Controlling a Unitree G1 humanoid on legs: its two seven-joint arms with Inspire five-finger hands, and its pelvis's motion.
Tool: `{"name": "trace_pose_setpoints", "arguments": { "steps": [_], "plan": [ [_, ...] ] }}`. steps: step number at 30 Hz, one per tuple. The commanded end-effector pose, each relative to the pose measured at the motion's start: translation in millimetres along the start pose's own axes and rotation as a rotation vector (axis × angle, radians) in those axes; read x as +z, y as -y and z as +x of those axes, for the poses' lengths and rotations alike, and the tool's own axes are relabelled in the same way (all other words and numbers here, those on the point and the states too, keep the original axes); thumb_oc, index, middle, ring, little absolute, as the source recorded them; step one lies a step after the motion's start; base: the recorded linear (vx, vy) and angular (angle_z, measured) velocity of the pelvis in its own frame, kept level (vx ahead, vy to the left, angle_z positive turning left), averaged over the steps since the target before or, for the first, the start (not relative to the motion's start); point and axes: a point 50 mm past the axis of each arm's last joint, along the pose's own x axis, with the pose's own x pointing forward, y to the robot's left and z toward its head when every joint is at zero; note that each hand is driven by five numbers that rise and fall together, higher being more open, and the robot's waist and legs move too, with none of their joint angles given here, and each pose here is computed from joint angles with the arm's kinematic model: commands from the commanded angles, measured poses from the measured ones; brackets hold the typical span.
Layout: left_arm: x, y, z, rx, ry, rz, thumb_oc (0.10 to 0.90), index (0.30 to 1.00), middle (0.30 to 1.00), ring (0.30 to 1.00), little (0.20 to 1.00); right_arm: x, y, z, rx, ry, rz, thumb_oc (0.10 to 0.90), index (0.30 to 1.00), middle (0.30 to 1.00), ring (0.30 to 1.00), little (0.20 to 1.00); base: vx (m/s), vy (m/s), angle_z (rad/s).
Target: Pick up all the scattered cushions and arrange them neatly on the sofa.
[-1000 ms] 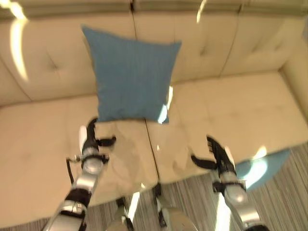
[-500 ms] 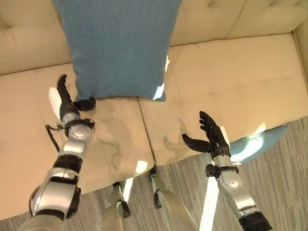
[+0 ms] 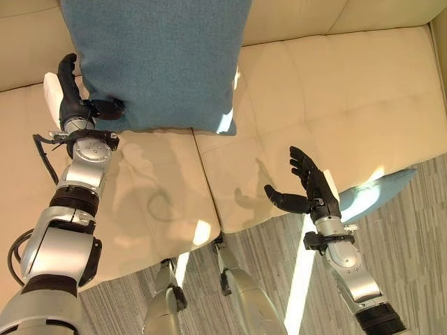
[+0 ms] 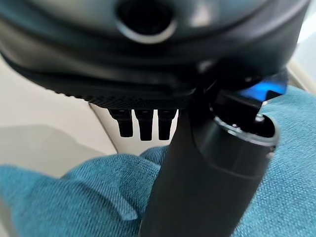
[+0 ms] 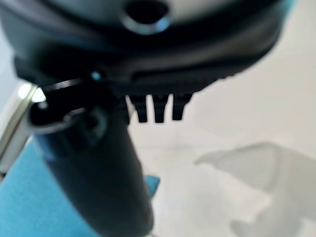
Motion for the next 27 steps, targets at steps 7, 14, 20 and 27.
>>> {"name": "trace_pose_setpoints", "arguments": {
  "steps": [7,14,20,27],
  "plan": [
    [61.2,2.0,6.5,-0.041,0.208,-0.252,0.400,0.300,0.300,0.300,0.300,24.0,38.7,0.3,-0.134,0.145,-0.033,0.800,0.900,0.900,0.900,0.900,0.00,0.000,0.00],
    [67.2,29.1,-12.1,-0.116,0.226,-0.416,0.400,0.300,0.300,0.300,0.300,20.0,43.7,-0.5,-0.171,0.129,-0.023,0.800,0.900,0.900,0.900,0.900,-0.01,-0.037,0.02],
    [54.2,57.6,-31.8,-0.179,0.167,-0.478,0.400,0.300,0.300,0.300,0.300,19.0,42.0,0.2,-0.180,0.127,-0.013,0.800,0.900,0.900,0.900,0.900,-0.02,-0.033,0.06],
    [44.7,53.3,-27.9,-0.162,0.146,-0.400,0.800,0.900,0.900,0.900,0.900,18.2,43.8,-0.9,-0.182,0.123,-0.015,0.800,0.900,0.900,0.900,0.900,0.00,-0.003,0.01]
  ]
}}
